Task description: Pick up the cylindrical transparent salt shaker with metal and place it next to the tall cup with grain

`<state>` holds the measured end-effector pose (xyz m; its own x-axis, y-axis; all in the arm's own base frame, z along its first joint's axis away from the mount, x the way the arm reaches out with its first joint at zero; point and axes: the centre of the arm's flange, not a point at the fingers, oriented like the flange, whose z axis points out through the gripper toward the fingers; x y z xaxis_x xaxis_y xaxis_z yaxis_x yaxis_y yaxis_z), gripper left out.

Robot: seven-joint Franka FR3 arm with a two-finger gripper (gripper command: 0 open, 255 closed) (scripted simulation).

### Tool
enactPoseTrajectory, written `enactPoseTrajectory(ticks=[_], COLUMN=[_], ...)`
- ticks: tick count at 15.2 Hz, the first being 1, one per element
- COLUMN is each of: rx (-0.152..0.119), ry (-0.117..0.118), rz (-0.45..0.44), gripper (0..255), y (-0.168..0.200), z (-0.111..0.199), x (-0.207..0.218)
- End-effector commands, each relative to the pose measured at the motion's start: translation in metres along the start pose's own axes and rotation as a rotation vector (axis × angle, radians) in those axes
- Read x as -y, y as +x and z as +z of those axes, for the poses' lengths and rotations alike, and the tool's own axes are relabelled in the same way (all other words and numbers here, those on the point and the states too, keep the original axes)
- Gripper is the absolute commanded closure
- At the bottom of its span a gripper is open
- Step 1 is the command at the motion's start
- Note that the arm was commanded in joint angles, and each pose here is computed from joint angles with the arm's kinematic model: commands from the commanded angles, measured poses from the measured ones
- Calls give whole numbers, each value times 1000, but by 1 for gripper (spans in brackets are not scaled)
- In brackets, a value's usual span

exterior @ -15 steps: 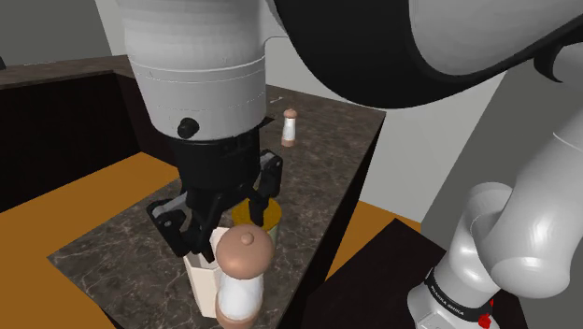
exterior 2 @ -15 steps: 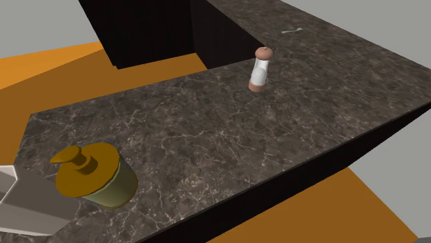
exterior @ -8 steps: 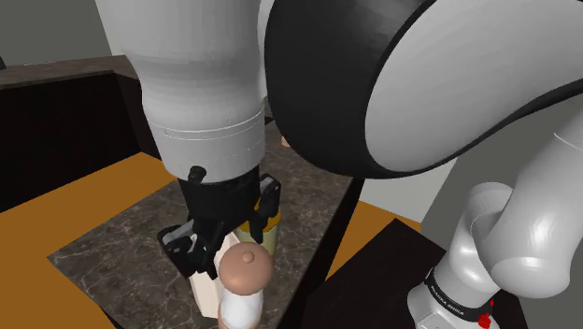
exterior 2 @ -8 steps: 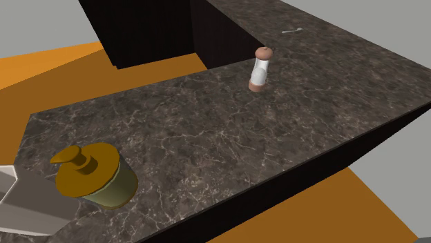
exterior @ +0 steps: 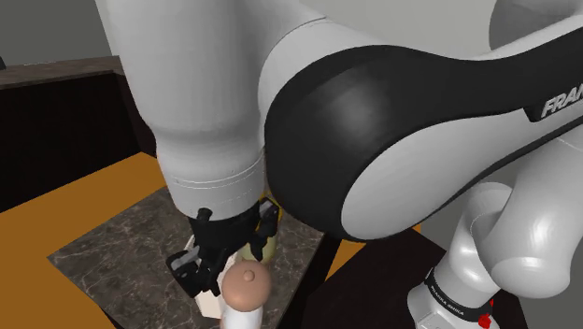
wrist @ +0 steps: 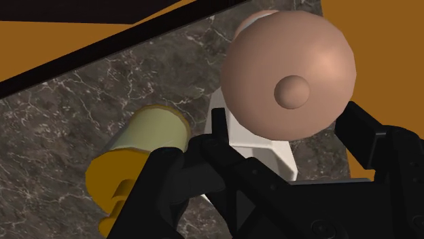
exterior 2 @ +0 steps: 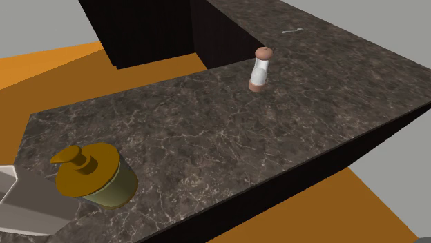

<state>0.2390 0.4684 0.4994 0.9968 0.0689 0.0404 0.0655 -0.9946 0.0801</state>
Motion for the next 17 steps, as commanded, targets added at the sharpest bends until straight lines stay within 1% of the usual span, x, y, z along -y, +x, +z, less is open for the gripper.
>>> enactPoseTrajectory(ticks=[1, 15, 17], rx=[0, 0, 0], ry=[1, 1, 1], rz=[0, 0, 0], gripper=[255, 255, 255], y=[-1, -4, -4], z=[12, 85, 89], x=[1, 7, 7])
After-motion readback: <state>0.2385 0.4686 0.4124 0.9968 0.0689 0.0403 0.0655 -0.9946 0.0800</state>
